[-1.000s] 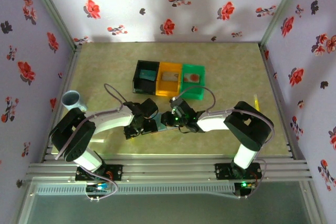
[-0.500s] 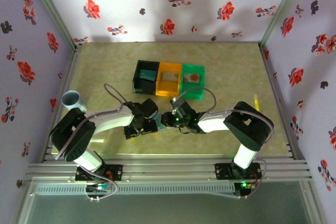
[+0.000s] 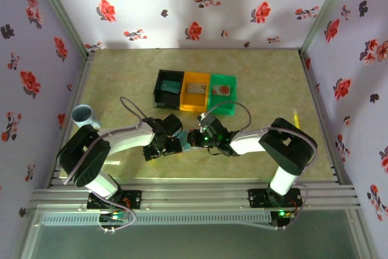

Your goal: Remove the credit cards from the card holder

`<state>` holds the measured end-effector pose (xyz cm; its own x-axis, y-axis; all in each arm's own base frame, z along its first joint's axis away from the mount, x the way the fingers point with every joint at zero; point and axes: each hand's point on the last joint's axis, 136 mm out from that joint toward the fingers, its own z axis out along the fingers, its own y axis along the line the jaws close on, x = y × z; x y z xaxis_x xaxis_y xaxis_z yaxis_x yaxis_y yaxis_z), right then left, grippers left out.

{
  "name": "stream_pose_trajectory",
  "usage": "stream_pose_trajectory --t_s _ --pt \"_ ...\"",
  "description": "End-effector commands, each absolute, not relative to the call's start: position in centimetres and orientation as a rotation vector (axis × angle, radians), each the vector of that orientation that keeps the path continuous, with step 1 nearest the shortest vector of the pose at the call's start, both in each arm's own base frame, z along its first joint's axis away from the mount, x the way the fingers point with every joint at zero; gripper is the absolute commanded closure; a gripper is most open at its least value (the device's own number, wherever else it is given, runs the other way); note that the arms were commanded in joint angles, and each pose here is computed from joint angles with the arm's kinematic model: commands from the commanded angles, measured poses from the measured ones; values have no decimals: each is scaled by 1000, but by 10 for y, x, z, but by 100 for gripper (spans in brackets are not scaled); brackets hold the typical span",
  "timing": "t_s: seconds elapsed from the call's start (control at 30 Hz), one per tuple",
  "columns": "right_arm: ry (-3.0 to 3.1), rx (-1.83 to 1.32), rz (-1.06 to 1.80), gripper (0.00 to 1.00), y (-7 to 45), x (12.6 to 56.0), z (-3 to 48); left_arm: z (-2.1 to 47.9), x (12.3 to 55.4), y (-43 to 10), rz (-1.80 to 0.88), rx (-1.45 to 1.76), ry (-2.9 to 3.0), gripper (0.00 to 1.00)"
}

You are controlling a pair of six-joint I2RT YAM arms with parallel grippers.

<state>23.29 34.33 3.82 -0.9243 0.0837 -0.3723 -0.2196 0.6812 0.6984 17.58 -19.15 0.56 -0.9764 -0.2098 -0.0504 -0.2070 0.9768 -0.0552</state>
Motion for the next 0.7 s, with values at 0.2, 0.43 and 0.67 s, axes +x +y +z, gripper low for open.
stream_pose_trajectory --t_s 0.2,0.43,0.67 --pt "2477 -137 1201 97 350 227 55 -45 148 -195 -84 -254 3185 0" --pt "2459 -144 1211 100 349 227 59 -45 148 -195 -90 -254 3184 0" --pt "2459 -132 1181 100 343 227 57 -44 148 -196 -97 -250 3185 0"
